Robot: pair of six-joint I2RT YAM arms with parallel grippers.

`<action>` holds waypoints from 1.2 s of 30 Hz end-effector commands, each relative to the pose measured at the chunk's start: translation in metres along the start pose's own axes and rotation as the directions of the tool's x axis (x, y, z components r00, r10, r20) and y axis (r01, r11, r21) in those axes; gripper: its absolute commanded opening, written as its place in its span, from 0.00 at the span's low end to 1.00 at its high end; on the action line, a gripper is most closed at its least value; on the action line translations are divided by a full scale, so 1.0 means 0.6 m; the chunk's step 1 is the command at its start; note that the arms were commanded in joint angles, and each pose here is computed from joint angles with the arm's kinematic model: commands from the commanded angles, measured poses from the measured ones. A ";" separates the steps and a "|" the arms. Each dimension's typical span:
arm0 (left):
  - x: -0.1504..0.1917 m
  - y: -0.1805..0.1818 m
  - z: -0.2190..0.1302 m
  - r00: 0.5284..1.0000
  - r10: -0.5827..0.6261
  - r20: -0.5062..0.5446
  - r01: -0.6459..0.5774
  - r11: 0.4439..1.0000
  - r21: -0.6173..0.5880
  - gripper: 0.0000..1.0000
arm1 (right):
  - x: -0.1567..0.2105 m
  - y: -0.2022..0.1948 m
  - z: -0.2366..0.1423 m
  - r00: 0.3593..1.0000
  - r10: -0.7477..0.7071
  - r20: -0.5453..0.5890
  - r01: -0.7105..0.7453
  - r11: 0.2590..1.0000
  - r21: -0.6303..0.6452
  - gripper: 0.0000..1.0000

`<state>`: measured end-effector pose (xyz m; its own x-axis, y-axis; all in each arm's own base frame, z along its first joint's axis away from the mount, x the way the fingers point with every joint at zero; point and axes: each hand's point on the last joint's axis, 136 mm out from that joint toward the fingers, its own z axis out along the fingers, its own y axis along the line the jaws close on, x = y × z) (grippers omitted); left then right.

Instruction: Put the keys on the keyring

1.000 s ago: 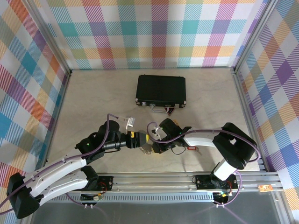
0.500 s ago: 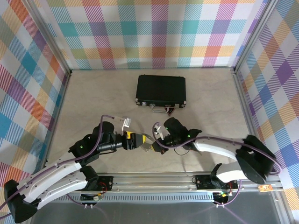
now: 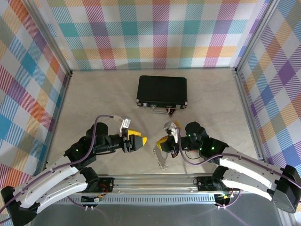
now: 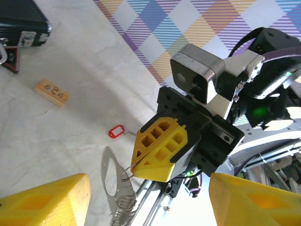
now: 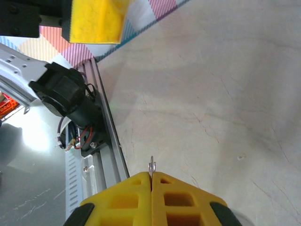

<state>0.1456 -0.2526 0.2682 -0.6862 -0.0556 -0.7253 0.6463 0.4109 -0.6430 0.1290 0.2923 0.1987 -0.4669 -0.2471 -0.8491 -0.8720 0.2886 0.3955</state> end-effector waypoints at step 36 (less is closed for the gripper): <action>-0.031 -0.213 -0.013 0.909 0.378 0.174 -0.415 0.794 0.445 0.35 | -0.144 0.169 -0.135 0.842 -0.164 0.514 0.347 0.894 -0.283 0.00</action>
<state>0.0832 -0.2986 0.3371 -0.3965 0.0045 -0.9180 0.9180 0.0076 -0.3964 0.0753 0.2745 0.3215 -0.2077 0.1377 -0.9684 -0.9775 -0.0650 0.2004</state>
